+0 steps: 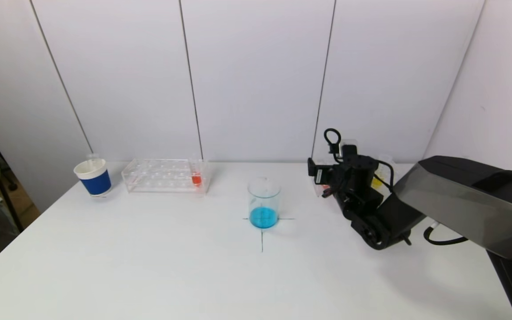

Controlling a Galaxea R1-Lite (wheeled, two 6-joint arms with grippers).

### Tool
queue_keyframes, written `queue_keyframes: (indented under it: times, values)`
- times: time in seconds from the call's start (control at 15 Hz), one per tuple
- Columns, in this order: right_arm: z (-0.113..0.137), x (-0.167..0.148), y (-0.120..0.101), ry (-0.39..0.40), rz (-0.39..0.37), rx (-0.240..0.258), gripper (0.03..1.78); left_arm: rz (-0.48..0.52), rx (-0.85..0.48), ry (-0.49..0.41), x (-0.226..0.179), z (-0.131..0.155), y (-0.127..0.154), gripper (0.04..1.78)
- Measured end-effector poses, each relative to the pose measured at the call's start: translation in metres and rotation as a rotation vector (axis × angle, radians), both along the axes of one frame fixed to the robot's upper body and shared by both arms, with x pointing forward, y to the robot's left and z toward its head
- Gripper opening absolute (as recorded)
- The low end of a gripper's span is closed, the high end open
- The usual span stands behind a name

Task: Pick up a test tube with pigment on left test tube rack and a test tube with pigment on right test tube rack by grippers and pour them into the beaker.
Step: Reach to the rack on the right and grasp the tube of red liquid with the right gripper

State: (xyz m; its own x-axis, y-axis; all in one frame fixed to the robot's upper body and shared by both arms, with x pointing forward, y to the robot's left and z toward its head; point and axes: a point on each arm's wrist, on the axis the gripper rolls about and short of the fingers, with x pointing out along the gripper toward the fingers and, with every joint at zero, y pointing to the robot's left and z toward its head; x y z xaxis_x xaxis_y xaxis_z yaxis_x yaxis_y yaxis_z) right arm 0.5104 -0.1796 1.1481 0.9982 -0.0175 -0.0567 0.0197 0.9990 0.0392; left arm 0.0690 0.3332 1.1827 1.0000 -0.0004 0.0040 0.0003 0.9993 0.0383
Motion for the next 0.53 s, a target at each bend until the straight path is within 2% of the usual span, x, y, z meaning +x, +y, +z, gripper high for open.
queue_keyframes:
  times: [0.53]
  values:
    - [0.0024, 0.0037, 0.0011, -0.016, -0.002, 0.001, 1.77, 0.001, 0.0, 0.0, 0.0, 0.0, 0.0, 1.78]
